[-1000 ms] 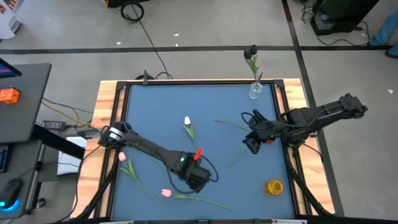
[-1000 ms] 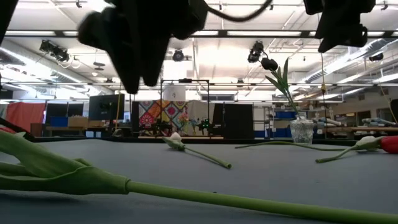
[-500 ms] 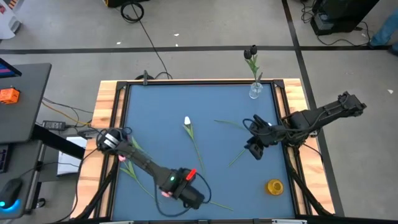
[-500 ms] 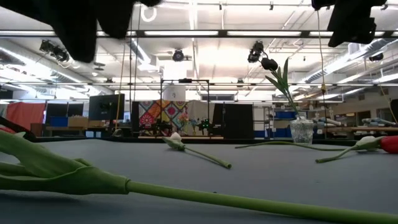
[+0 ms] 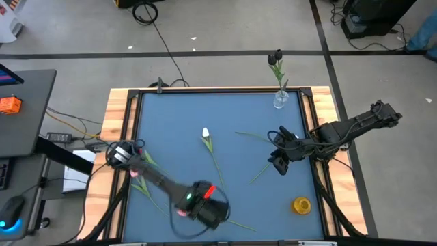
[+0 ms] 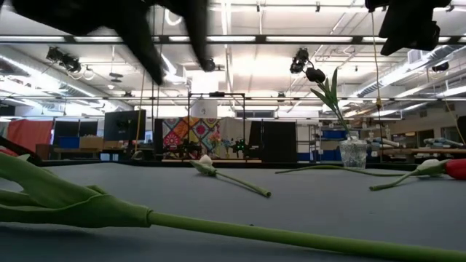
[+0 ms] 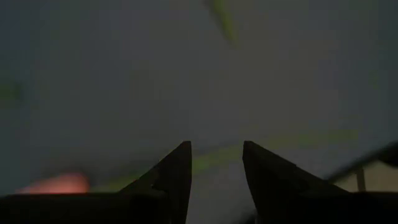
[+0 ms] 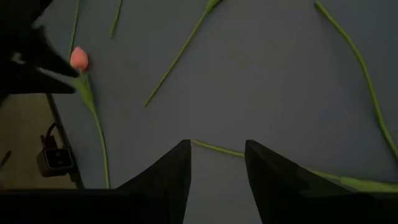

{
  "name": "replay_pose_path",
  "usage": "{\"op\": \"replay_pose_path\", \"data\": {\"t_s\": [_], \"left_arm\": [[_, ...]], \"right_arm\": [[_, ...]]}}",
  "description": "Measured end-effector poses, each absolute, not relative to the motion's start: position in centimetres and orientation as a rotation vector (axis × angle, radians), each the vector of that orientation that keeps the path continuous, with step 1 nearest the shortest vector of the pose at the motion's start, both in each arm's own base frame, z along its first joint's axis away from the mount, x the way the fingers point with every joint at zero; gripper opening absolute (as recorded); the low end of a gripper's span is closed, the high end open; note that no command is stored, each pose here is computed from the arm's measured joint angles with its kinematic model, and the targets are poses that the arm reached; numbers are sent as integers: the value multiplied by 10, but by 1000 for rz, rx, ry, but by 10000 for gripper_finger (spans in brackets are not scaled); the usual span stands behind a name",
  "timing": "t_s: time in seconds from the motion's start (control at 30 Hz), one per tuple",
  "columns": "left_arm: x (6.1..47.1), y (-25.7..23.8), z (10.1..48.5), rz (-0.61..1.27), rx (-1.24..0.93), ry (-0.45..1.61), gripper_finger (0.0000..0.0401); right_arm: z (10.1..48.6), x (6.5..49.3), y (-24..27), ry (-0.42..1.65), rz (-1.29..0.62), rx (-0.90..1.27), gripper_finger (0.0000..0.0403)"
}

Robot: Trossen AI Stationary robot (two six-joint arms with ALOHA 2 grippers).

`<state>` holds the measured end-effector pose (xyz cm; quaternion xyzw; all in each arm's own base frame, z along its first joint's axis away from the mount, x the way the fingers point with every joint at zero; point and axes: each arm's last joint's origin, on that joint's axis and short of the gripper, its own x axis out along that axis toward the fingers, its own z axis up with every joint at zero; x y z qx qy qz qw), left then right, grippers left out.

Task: Sort flowers into vase by color
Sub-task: Put the left white tulip into the transparent vase

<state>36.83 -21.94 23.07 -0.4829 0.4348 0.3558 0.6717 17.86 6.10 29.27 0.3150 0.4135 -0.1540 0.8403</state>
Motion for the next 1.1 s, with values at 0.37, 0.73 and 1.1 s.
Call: {"op": "replay_pose_path", "data": {"t_s": [0.37, 0.73, 1.1], "left_arm": [[418, -105, 201, 820, -1045, 929, 215], [420, -54, 176, 851, -1186, 1014, 250], [416, -31, 170, 903, -1133, 1036, 237]], "right_arm": [[293, 180, 54, 848, -393, 702, 160], [292, 179, 53, 850, -419, 721, 160], [292, 180, 48, 836, -451, 698, 160]]}}
